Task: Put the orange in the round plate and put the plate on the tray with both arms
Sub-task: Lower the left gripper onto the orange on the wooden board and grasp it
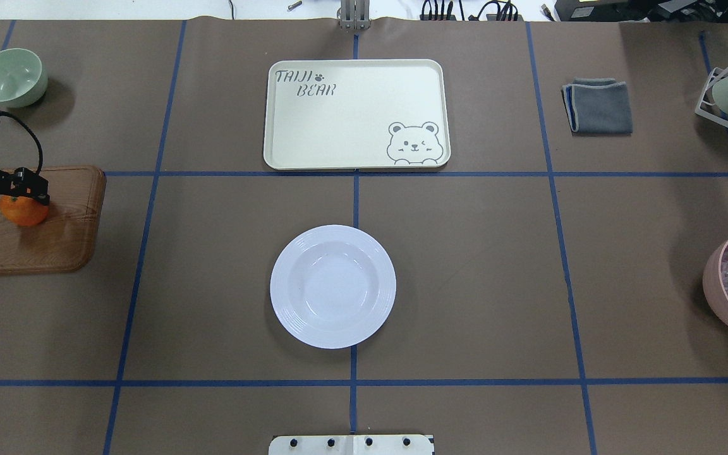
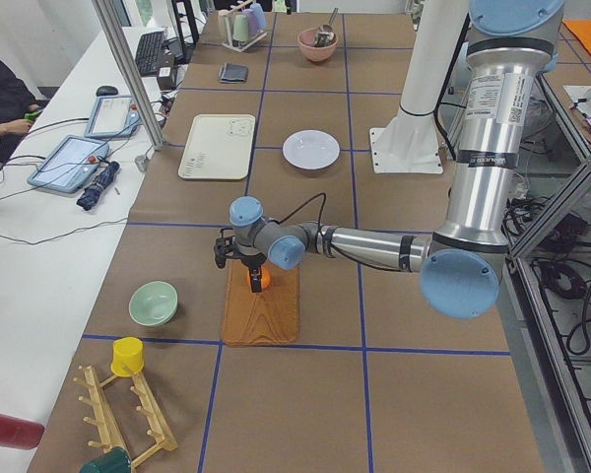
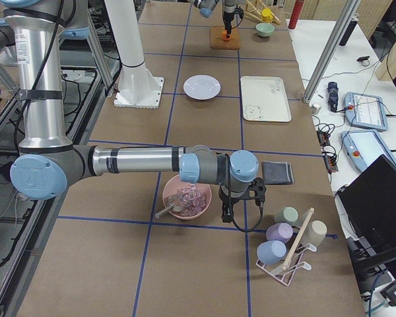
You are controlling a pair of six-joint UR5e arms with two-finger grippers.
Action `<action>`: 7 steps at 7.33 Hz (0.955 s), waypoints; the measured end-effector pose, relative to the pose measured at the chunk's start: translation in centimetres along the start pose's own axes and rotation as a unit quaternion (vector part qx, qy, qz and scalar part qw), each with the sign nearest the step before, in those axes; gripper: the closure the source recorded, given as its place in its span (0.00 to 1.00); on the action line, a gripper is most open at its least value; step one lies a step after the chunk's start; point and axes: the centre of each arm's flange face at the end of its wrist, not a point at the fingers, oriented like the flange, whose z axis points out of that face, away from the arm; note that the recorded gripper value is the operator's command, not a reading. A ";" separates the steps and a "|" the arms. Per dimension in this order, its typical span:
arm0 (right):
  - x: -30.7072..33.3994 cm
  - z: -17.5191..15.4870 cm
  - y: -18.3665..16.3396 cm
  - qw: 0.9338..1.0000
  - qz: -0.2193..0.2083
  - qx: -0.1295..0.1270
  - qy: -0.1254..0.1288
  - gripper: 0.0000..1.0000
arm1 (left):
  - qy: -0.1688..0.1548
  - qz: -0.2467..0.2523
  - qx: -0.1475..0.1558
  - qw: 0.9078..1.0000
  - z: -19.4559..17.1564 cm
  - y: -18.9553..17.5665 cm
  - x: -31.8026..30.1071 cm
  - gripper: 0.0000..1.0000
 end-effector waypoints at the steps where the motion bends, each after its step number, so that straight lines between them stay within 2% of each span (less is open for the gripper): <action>1: 0.1 0.1 0.0 1.000 0.001 -0.001 0.000 0.00 | -0.001 0.002 -0.001 1.000 0.2 0.1 0.1 0.26; 2: 0.0 0.0 0.0 1.000 0.000 0.000 -0.001 0.00 | -0.001 0.005 -0.003 1.000 0.4 0.3 0.3 0.74; 3: -0.3 -0.3 0.0 1.000 -0.002 0.002 -0.002 0.00 | 0.000 0.007 -0.004 1.000 0.4 0.6 0.6 1.00; 5: -1.0 -0.8 0.0 1.000 -0.004 0.005 -0.008 0.00 | 0.007 0.016 0.001 1.000 -0.6 0.9 1.0 1.00; 7: -1.7 -1.2 -0.2 1.000 -0.010 0.009 -0.017 0.00 | 0.027 0.013 0.007 1.000 -5.1 0.0 3.9 1.00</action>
